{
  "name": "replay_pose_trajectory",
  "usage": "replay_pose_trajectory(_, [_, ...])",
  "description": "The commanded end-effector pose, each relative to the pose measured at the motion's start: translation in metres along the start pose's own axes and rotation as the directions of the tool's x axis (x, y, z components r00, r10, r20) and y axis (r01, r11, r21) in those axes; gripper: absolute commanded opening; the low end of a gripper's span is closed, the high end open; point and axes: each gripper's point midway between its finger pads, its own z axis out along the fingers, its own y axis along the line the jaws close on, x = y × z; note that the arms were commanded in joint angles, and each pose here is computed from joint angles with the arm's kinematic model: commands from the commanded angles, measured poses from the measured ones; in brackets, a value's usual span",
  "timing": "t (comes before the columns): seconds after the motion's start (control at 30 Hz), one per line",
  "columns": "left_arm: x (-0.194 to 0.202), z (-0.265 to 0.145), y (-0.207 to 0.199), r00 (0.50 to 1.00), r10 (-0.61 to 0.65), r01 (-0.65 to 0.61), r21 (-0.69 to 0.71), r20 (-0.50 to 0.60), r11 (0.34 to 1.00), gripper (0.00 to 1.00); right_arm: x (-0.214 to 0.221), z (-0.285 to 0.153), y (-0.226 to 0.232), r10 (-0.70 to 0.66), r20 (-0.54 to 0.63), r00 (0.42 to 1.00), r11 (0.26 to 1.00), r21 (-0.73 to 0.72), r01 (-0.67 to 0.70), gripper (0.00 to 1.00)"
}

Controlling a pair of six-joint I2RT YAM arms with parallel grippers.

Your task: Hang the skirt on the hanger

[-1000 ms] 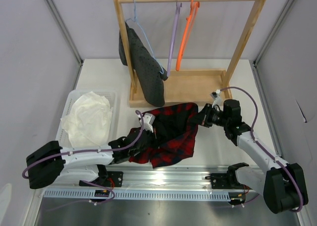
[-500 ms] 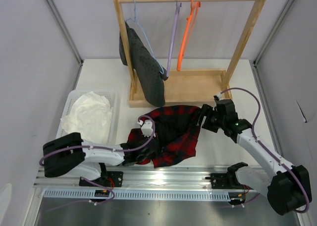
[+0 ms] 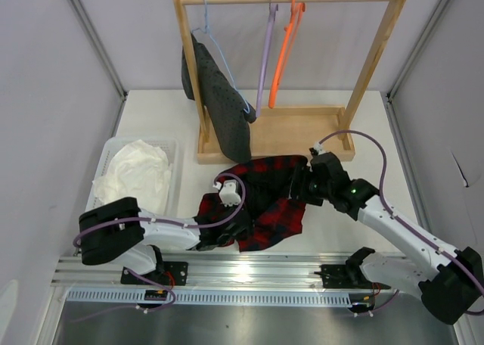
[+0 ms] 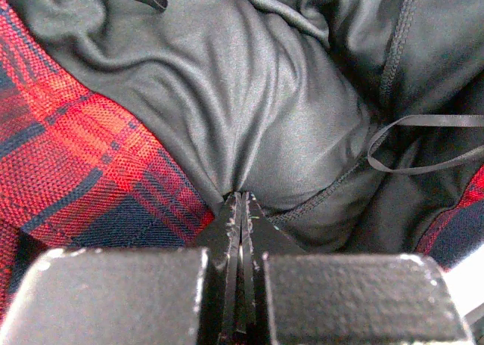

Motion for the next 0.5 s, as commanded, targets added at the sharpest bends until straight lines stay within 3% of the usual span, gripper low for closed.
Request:
replay_pose_trajectory(0.0, [-0.013,0.007,-0.009,0.997,-0.062,0.062,-0.007,0.056,0.998,0.0,0.003,0.012,-0.016,0.038,0.007,0.999,0.997,0.074,-0.038,0.69])
replay_pose_trajectory(0.07, [-0.014,0.008,-0.009,0.995,-0.079,0.079,-0.005,0.057,0.997,0.0,0.007,0.018,-0.024,0.047,-0.005,0.999,0.994,0.098,-0.046,0.56])
replay_pose_trajectory(0.13, [-0.017,0.01,-0.004,0.994,-0.094,0.095,-0.014,0.058,0.995,0.0,0.013,0.02,-0.033,0.067,-0.013,0.998,0.991,0.116,-0.065,0.29])
replay_pose_trajectory(0.23, [-0.022,0.012,0.004,0.991,-0.118,0.12,-0.031,0.066,0.992,0.0,0.017,0.017,-0.052,0.085,0.01,0.996,0.983,0.161,-0.085,0.09])
replay_pose_trajectory(0.3, [-0.024,0.012,0.014,0.987,-0.143,0.146,-0.046,0.067,0.988,0.0,0.022,0.016,-0.07,0.114,0.009,0.993,0.973,0.2,-0.113,0.01])
replay_pose_trajectory(0.47, [-0.034,0.008,0.026,0.977,-0.193,0.199,-0.057,0.093,0.978,0.0,0.03,0.026,-0.101,0.184,0.002,0.983,0.954,0.242,-0.179,0.0])
